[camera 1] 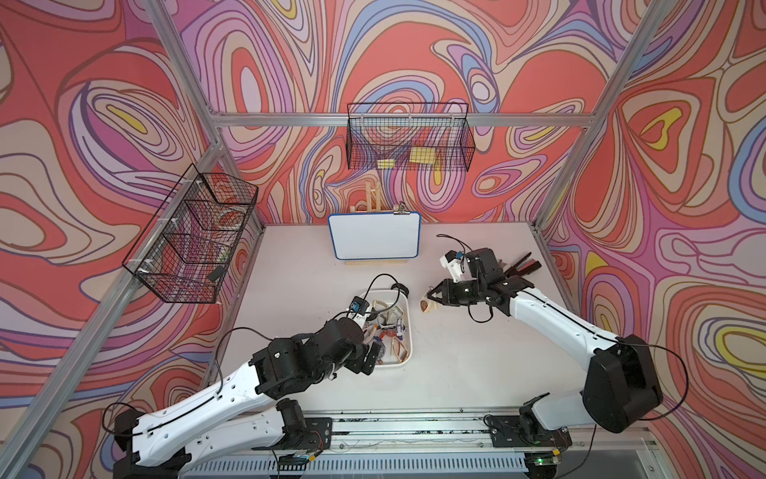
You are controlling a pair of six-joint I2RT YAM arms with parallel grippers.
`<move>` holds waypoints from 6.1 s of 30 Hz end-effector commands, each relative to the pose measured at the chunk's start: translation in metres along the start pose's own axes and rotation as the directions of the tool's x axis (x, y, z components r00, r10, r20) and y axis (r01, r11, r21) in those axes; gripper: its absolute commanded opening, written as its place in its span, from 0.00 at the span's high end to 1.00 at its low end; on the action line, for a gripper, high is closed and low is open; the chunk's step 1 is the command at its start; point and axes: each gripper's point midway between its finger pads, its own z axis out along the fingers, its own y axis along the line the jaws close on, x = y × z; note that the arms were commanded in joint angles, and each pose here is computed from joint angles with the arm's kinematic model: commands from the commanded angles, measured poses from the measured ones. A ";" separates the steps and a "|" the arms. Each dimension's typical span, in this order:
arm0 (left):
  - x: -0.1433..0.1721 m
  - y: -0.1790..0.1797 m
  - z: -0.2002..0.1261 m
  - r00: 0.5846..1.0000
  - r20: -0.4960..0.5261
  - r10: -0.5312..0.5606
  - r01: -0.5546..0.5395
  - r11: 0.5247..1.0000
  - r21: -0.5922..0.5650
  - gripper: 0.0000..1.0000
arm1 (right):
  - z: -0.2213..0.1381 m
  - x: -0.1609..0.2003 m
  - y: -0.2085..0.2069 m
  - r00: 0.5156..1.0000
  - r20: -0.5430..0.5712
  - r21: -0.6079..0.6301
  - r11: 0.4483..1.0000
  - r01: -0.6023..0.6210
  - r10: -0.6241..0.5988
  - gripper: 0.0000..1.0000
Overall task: Put the watch into the storage box
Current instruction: Pick up the watch at the center of the board, then place the watch in the storage box.
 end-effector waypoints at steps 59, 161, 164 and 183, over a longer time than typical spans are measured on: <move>0.011 0.026 -0.023 0.999 0.013 -0.048 0.048 0.996 -0.068 0.02 | 0.104 0.043 0.097 0.980 -0.156 -0.120 0.987 0.106 -0.125 0.77; 0.017 0.027 -0.025 0.996 0.014 -0.085 0.085 0.995 -0.050 0.04 | 0.104 0.098 0.069 0.962 -0.260 0.040 0.994 0.098 -0.085 0.84; 0.017 0.027 -0.025 0.996 0.013 -0.084 0.084 0.995 -0.051 0.04 | 0.112 0.102 0.061 0.958 -0.277 0.053 0.994 0.091 -0.073 0.85; 0.021 0.032 -0.028 0.996 0.017 -0.093 0.094 0.994 -0.064 0.04 | 0.133 0.106 0.045 0.954 -0.293 0.080 0.993 0.092 -0.065 0.86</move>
